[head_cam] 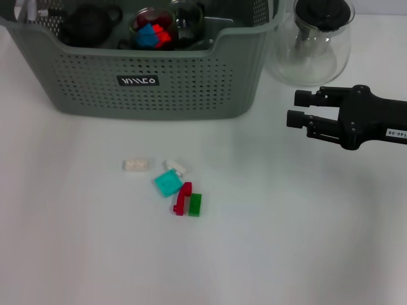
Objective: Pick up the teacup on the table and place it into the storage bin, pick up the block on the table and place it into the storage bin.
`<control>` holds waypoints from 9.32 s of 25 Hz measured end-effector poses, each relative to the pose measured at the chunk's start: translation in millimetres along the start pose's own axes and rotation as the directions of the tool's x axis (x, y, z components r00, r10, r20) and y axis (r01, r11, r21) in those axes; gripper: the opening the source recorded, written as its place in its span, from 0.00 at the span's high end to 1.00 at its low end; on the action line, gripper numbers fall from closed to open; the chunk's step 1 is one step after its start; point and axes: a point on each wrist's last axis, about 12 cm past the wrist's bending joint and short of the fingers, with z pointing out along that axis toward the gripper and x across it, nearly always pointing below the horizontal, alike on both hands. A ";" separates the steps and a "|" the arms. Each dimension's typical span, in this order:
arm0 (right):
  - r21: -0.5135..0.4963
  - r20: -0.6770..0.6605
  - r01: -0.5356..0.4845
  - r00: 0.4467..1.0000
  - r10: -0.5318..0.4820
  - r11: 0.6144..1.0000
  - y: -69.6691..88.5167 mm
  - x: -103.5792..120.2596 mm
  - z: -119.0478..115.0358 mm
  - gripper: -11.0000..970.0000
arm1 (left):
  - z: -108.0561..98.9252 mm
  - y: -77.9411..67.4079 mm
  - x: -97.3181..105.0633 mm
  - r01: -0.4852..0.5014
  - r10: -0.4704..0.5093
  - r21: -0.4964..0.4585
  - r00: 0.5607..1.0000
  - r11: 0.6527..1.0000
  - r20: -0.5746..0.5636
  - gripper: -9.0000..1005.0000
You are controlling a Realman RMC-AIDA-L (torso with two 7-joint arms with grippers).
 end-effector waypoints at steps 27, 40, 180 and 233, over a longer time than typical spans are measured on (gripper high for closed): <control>-0.048 0.088 0.167 0.983 -0.163 0.985 21.9 18.8 3.4 0.47 | -143.9 -29.6 196.8 -0.204 0.083 0.270 0.912 0.941 0.402 0.40; 0.007 0.138 0.130 0.982 -0.130 0.991 24.0 27.3 -7.6 0.47 | -84.2 -38.7 253.5 -0.224 0.178 0.212 0.960 0.951 0.215 0.41; 0.027 0.161 0.083 0.983 -0.086 0.996 22.5 29.1 -7.3 0.47 | -73.2 -38.4 262.0 -0.268 0.240 0.151 0.953 0.951 0.182 0.45; 0.034 0.163 0.070 0.984 -0.074 0.997 19.6 26.3 -8.2 0.47 | -74.4 -32.7 249.8 -0.267 0.238 0.180 0.957 0.947 0.165 0.80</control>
